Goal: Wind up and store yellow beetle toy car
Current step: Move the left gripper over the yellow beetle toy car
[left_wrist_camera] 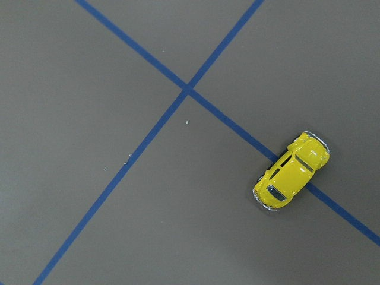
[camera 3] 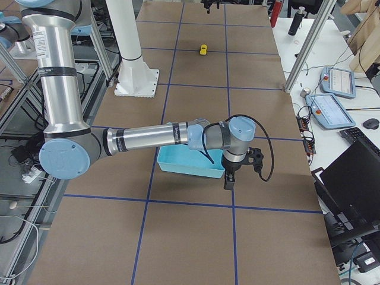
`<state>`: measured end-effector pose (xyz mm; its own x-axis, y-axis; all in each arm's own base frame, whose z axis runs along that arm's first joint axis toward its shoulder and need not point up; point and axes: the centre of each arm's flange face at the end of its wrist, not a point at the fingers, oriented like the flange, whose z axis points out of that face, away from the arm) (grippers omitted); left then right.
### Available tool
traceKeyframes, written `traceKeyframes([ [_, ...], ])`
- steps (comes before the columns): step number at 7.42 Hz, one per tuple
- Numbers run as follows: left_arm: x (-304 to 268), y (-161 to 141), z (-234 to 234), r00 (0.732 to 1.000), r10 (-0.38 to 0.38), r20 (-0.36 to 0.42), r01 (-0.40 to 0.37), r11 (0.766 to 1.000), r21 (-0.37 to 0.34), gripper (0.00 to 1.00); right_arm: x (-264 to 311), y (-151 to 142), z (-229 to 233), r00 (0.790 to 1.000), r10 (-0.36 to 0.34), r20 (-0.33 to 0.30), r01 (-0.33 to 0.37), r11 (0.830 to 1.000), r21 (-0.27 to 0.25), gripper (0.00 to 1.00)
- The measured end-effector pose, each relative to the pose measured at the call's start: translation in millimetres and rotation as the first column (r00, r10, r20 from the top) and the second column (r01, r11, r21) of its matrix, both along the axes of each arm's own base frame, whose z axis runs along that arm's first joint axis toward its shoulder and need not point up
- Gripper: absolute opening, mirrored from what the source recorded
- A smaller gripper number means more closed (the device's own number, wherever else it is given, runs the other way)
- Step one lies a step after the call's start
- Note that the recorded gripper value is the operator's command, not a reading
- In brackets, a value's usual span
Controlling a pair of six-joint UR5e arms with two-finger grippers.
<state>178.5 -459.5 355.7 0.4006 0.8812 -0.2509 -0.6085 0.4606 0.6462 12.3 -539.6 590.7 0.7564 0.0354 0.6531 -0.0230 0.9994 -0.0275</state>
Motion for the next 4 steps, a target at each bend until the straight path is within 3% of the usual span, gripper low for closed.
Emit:
traceKeyframes([
  [2,24,4,-7,0.992,0.126,0.011,-0.127,0.987,0.095,1.00,0,0,0,1.000,0.001,0.000,-0.001,1.000,0.000,1.00],
  [4,62,3,-16,0.972,0.234,0.013,-0.233,0.961,0.148,1.00,0,0,1,1.000,0.001,0.000,-0.001,1.000,-0.001,1.00],
])
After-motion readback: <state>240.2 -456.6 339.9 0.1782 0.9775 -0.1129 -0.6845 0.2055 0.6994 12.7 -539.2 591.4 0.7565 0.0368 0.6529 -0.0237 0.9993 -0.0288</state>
